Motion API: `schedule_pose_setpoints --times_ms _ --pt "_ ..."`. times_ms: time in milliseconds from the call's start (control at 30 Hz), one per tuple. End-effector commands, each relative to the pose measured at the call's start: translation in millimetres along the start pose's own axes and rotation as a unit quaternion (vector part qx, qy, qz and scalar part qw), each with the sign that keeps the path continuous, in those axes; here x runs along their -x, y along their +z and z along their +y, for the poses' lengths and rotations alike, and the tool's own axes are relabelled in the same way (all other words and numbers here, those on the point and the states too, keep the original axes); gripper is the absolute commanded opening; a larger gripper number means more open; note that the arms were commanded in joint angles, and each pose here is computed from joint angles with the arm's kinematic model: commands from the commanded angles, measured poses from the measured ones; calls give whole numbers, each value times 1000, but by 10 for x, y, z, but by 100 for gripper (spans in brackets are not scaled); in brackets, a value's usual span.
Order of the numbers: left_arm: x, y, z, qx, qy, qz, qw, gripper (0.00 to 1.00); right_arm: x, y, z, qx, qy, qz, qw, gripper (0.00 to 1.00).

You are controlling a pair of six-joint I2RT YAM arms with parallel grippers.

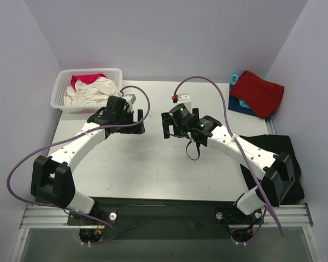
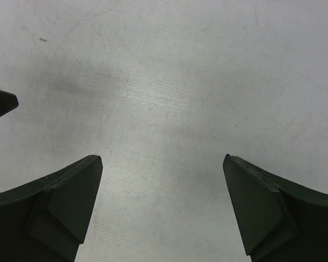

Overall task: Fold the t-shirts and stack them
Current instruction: Put the neatly folded tshirt into the corner of the board with the right arm

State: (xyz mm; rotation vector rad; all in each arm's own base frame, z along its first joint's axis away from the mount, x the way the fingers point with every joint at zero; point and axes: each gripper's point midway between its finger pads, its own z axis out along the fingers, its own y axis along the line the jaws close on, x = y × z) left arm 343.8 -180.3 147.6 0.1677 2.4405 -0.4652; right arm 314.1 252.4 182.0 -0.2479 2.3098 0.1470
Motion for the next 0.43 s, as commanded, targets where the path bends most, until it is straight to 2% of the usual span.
schedule_pose_setpoints --times_ms 0,400 --pt "267 -105 -18 -1 14 -66 998 97 -12 -140 -124 -25 6 -15 1000 100" --pt "218 -65 -27 -6 13 -66 998 97 -2 -179 -35 -9 -16 -16 1000 100"
